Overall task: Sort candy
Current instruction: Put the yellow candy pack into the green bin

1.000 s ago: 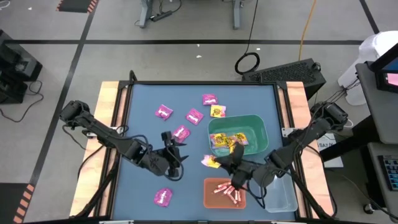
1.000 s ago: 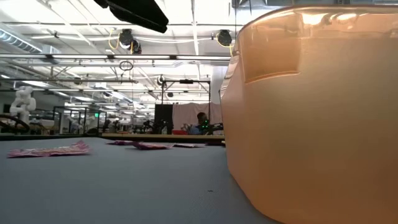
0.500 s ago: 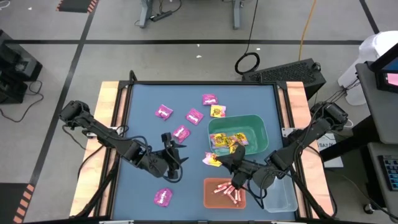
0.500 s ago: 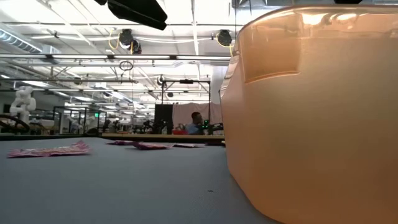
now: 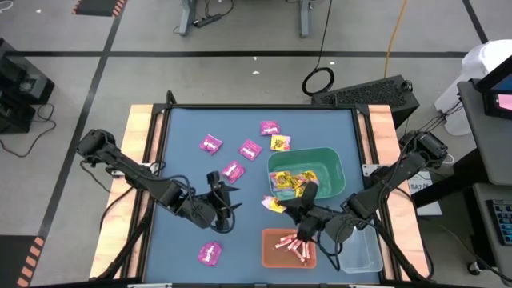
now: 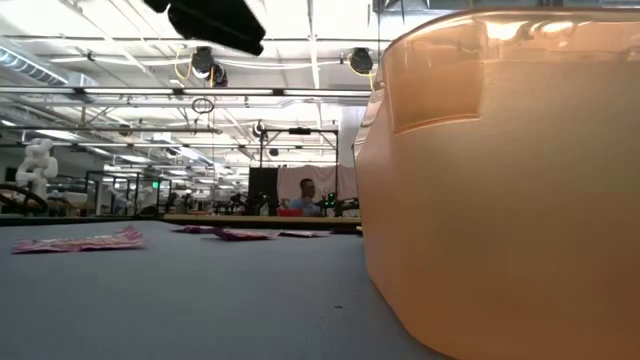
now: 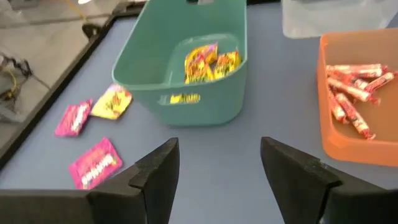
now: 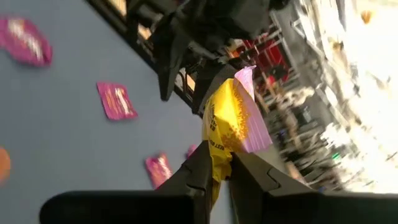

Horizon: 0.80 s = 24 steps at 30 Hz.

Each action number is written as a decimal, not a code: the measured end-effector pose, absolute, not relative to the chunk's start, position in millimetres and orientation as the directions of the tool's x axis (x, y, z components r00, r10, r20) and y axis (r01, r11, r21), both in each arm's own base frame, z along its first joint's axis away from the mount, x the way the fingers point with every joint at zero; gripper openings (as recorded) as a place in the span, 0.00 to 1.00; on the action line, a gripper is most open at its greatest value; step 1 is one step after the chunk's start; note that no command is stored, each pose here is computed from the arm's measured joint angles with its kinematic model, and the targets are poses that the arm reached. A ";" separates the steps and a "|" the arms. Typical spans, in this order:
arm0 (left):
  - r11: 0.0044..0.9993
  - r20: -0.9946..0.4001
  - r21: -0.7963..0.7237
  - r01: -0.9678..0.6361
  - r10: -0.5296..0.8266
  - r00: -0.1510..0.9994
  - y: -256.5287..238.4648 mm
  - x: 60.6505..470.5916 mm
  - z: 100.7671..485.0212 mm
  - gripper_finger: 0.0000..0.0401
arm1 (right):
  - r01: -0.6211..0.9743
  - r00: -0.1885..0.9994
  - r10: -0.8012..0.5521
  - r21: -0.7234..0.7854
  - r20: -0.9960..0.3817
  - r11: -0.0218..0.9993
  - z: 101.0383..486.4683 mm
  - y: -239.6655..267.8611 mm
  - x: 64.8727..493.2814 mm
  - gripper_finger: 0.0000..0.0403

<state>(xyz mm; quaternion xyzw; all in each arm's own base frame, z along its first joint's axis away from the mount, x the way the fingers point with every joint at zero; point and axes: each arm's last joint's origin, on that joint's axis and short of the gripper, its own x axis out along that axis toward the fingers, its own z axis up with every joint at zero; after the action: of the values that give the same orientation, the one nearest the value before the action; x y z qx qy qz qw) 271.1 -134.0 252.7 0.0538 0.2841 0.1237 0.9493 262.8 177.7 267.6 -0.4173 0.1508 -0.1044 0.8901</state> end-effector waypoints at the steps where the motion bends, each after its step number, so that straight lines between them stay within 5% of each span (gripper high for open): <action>1: 0.963 -0.532 0.169 -0.210 0.268 0.803 -133.5 270.3 250.4 0.57 | 0.078 0.933 -0.312 -0.744 -0.181 0.664 267.6 177.7 262.8 0.09; 11: 0.964 -0.587 0.119 -0.237 0.261 0.766 -129.6 261.6 225.9 0.57 | 0.226 0.931 -0.316 -0.394 -0.180 0.891 267.7 177.1 263.2 0.09; 24: 0.968 -0.641 0.104 -0.230 0.242 0.728 -133.3 247.5 205.3 0.57 | 0.313 0.916 -0.346 -0.178 -0.202 0.933 264.5 169.0 267.0 0.09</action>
<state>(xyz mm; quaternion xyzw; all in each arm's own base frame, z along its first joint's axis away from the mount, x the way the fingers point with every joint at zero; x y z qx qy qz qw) 247.5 -133.3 205.3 0.0088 0.3461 0.1268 0.9296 267.0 169.0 264.5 -0.0712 0.1160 -0.1688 0.9762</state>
